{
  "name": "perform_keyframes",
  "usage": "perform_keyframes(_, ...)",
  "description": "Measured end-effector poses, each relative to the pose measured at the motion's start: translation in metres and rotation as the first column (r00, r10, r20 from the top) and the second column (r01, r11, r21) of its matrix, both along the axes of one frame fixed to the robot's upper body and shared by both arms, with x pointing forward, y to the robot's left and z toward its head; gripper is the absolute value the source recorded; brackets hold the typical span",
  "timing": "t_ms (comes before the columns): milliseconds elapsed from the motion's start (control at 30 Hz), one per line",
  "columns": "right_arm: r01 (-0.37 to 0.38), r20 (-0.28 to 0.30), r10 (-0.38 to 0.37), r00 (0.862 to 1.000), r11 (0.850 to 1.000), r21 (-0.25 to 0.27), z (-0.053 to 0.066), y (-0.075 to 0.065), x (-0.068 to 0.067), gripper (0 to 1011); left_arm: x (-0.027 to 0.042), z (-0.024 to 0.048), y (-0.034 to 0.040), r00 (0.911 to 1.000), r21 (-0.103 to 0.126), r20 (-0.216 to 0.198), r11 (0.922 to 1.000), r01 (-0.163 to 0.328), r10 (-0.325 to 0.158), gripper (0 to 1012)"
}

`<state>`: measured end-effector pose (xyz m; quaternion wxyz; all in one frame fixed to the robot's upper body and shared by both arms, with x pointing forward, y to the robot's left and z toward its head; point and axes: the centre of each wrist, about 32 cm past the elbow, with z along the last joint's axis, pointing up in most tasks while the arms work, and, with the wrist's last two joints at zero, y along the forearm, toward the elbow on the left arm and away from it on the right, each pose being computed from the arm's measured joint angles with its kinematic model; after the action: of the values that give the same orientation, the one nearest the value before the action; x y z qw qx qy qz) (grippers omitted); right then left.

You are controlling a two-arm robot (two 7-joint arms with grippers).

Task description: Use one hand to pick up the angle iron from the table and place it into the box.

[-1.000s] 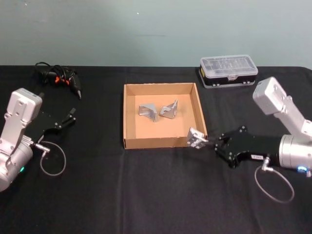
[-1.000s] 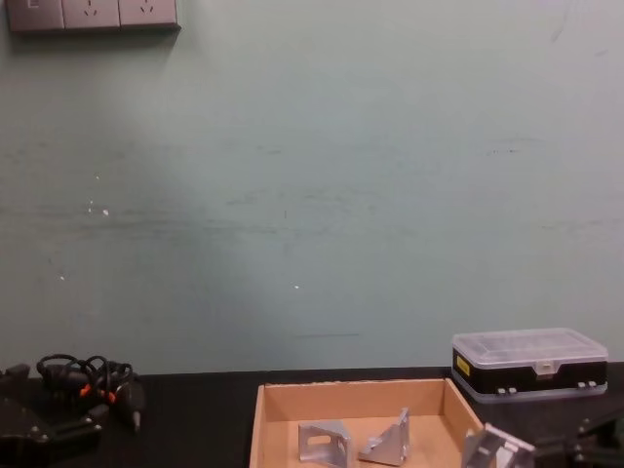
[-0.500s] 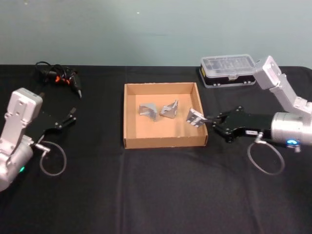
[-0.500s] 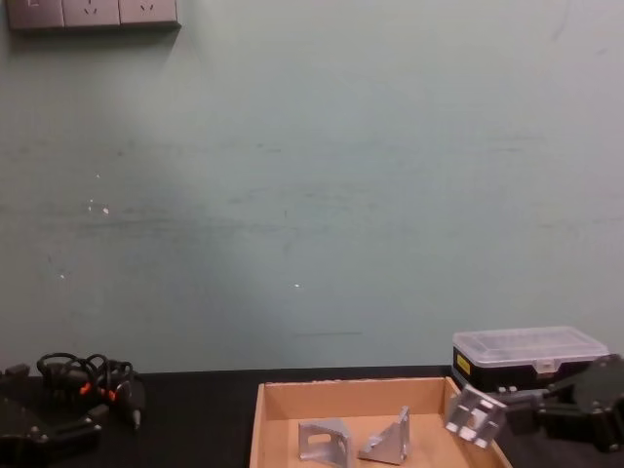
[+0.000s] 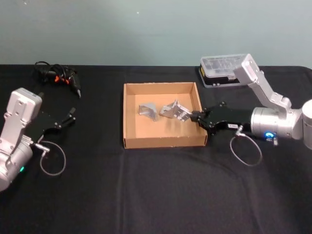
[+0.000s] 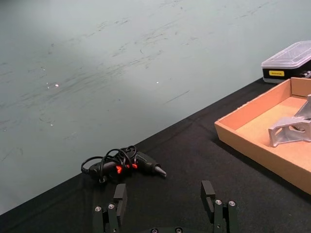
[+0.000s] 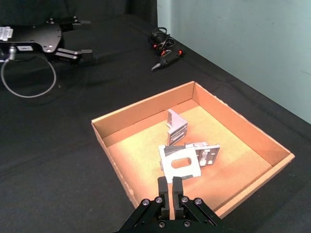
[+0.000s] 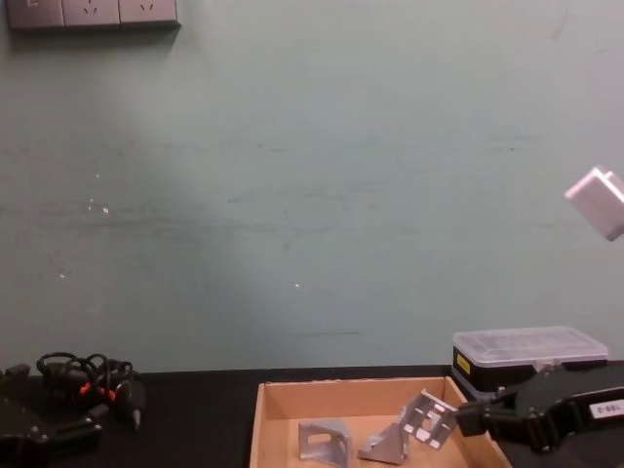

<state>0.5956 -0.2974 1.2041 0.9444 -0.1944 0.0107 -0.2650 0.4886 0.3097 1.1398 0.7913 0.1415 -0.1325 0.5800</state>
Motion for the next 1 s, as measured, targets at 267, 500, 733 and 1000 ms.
perform_keyframes(267, -0.008, -0.017, 0.008, 1.000, 1.000, -0.007, -0.004, 0.008, 0.008, 52, 0.0000, 0.0000, 0.0000, 1.0000, 0.000, 0.000, 1.0000, 0.000, 0.000, 1000)
perform_keyframes(500, -0.022, -0.034, 0.021, 0.999, 1.000, -0.006, -0.009, 0.013, 0.013, 52, 0.0000, 0.0000, 0.0000, 1.0000, 0.000, 0.000, 1.0000, 0.000, 0.000, 1000)
perform_keyframes(733, -0.027, -0.044, 0.027, 0.999, 1.000, -0.004, -0.011, 0.014, 0.016, 52, 0.0000, 0.0000, 0.0000, 1.0000, 0.000, 0.000, 1.0000, 0.000, 0.000, 1000)
perform_keyframes(1000, -0.027, -0.042, 0.027, 0.999, 1.000, -0.004, -0.010, 0.014, 0.015, 52, 0.0000, 0.0000, 0.0000, 1.0000, 0.000, 0.000, 1.0000, 0.000, 0.000, 1000)
